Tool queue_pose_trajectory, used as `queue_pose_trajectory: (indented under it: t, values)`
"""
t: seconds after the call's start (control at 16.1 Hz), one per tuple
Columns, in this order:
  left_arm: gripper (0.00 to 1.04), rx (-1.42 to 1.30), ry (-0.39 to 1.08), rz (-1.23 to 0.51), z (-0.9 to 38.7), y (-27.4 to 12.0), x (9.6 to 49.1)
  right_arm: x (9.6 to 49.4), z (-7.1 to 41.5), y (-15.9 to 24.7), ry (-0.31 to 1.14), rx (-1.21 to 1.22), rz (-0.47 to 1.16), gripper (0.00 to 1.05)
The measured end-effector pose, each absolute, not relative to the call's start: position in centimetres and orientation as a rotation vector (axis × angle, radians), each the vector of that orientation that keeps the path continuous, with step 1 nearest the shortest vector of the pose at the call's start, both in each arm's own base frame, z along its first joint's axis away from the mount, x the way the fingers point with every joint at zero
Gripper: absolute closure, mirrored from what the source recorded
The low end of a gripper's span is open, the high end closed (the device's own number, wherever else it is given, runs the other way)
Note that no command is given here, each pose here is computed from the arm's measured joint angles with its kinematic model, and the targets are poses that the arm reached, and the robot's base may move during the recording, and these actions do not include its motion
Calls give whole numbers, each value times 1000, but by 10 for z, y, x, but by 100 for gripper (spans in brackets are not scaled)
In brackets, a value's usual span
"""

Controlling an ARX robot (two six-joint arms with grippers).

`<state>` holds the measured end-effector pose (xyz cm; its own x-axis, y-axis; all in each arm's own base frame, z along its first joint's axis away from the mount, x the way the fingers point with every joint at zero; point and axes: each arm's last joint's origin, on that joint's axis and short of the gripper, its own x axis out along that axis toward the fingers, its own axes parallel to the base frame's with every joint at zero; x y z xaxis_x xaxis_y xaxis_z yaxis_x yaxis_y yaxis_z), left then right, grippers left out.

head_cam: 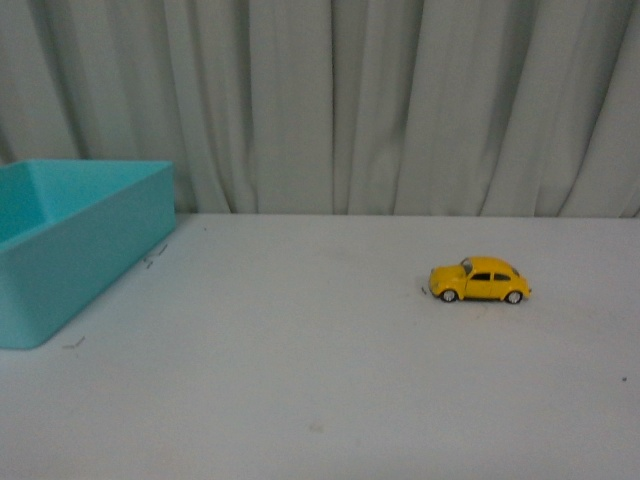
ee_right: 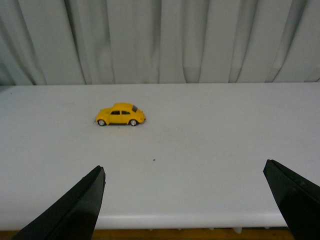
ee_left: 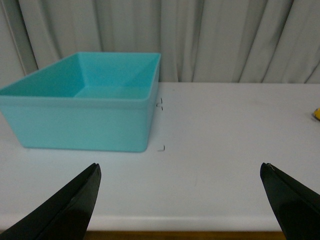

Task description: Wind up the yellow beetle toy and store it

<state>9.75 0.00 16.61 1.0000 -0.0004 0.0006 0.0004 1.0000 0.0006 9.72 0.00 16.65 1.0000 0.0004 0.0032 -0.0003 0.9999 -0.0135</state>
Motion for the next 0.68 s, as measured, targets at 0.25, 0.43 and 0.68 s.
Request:
queue_pose_trajectory:
  t: [0.25, 0.43, 0.68]
  values:
    - [7, -1, 0, 0, 166, 0, 97, 97, 167, 0, -5, -12, 0, 7]
    - [7, 0, -2, 0, 166, 0, 97, 97, 167, 0, -4, -11, 0, 7]
    - [7, 0, -2, 0, 166, 0, 97, 97, 167, 0, -4, -11, 0, 7]
